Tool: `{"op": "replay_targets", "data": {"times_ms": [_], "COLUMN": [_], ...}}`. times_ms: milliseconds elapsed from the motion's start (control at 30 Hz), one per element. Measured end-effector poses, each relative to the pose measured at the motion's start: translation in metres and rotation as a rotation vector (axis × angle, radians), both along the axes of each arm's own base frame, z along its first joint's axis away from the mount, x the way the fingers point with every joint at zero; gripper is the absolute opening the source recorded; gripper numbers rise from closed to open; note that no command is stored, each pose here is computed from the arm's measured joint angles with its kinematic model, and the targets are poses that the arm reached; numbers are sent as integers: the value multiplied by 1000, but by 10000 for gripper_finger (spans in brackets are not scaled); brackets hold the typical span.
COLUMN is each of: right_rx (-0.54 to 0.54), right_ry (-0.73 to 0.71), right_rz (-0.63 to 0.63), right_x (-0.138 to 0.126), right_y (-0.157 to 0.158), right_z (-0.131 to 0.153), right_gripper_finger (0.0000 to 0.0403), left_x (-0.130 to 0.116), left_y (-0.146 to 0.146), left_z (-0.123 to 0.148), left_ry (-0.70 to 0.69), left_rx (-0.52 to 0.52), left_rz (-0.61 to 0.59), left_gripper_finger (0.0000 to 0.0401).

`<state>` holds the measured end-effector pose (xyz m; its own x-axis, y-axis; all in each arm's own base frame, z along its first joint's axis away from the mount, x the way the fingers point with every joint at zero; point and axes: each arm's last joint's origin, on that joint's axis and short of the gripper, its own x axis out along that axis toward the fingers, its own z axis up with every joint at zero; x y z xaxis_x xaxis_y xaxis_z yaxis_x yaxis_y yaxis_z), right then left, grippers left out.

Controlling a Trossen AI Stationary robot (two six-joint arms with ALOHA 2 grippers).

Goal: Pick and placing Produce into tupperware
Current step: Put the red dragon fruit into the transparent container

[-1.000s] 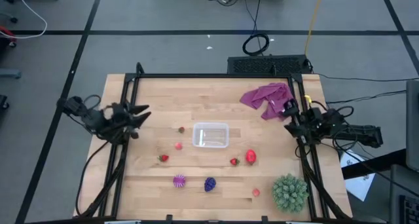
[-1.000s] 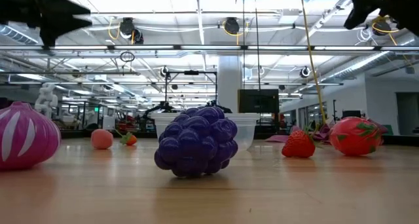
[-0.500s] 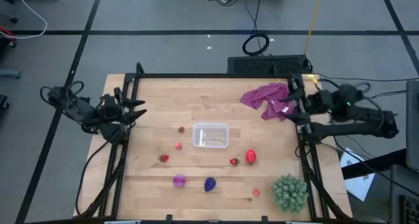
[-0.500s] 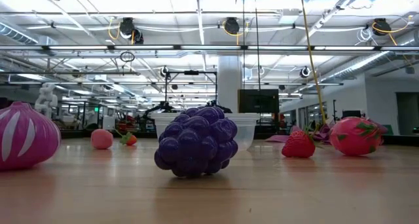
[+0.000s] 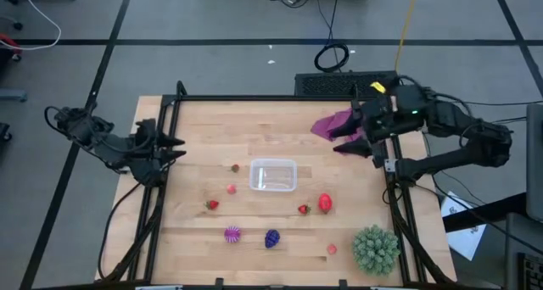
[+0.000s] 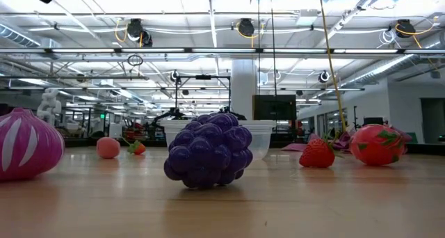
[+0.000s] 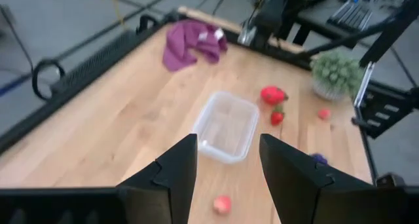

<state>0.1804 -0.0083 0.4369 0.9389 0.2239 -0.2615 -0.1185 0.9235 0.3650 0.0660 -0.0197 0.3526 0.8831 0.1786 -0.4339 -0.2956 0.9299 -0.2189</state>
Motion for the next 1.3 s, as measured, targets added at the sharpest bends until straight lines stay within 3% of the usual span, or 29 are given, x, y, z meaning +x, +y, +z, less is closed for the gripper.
{"op": "replay_targets", "data": {"times_ms": [133, 300, 533, 833, 1067, 1300], "right_rx": [185, 259, 27, -339, -392, -388], "right_ry": [253, 477, 470, 650, 774, 880], "right_rz": [-66, -115, -162, -143, -14, -21], "right_x": [5, 3, 11, 32, 62, 78], "right_y": [0, 0, -5, 8, 55, 93], "right_z": [-22, -41, -46, -72, -102, -130], "right_gripper_finger": [203, 203, 203, 203, 203, 203], "left_x": [-1, -1, -1, 3, 8, 6], "left_y": [1, 1, 2, 1, -1, 0], "left_z": [-3, -1, -1, -1, -3, -7], "left_ry": [24, 8, -10, -8, 9, 54], "left_rx": [-5, 20, 16, 55, 100, 111], "left_rz": [14, 31, 71, 120, 150, 138], "left_gripper_finger": [170, 170, 170, 170, 170, 170]}}
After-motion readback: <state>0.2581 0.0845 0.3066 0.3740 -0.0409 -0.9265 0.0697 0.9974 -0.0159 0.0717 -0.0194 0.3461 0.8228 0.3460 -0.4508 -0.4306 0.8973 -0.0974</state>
